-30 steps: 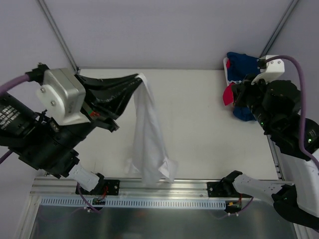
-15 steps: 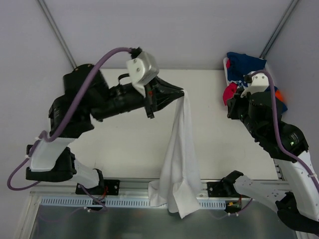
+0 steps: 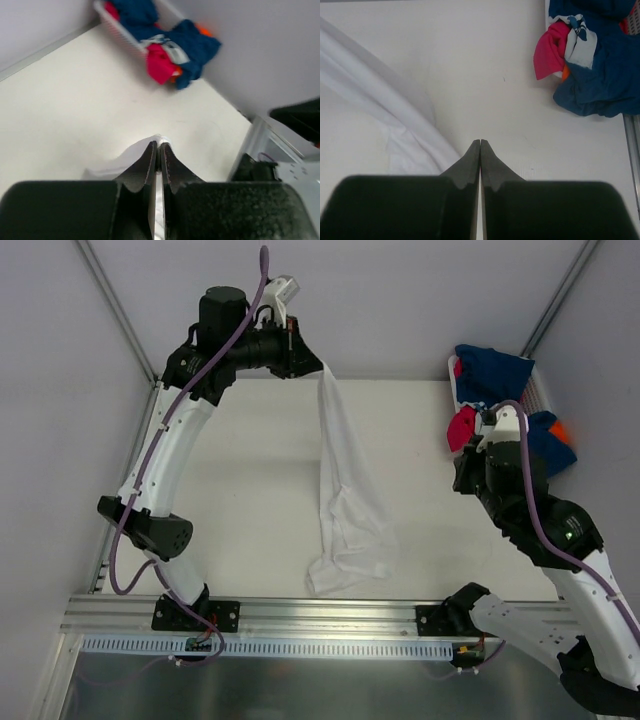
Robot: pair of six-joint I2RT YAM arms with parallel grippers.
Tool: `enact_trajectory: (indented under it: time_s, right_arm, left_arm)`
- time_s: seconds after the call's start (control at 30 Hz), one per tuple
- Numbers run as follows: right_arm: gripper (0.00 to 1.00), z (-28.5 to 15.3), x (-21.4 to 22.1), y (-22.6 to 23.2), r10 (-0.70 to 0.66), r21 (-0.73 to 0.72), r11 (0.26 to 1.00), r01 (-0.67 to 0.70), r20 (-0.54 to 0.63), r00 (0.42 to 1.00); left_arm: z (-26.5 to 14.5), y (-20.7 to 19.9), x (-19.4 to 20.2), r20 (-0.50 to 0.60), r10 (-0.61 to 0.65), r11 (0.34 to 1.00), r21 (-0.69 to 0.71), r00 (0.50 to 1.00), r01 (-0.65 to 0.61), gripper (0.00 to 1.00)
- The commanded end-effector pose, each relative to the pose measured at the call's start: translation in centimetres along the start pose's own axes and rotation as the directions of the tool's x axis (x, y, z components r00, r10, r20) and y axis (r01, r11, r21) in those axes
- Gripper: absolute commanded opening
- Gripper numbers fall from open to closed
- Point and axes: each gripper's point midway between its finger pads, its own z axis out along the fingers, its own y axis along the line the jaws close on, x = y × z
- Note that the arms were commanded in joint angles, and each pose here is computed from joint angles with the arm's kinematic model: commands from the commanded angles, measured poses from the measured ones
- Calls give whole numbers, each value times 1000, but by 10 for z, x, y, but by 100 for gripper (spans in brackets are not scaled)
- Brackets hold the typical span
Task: Fold and stack the t-shirts
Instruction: Flatten out the tshirt
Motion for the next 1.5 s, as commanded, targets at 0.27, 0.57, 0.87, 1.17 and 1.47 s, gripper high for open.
enact_trajectory:
  time_s: [0.27, 0.57, 0.87, 1.17, 1.47]
  right_arm:
    - [31, 57, 94, 58, 93, -151, 980, -129, -223, 970]
    - [51, 101, 151, 124, 28, -287, 946, -152, -393, 919]
    - [49, 132, 187, 184, 12, -343, 915, -213, -504, 864]
    - [48, 151, 230, 168, 16, -197, 967, -163, -589, 808]
    - [47, 147, 253, 163, 30, -138, 978, -154, -640, 768]
  left_arm:
    - [-41, 100, 77, -28, -127, 862, -498, 992, 96, 0]
    - [-71, 160, 132, -17, -184, 637, -764, 983, 106, 0]
    - [-93, 165, 142, 17, -168, 565, -817, 986, 111, 0]
    - [-107, 153, 134, 45, -138, 572, -812, 989, 117, 0]
    - [-115, 146, 138, 54, -136, 577, -807, 989, 123, 0]
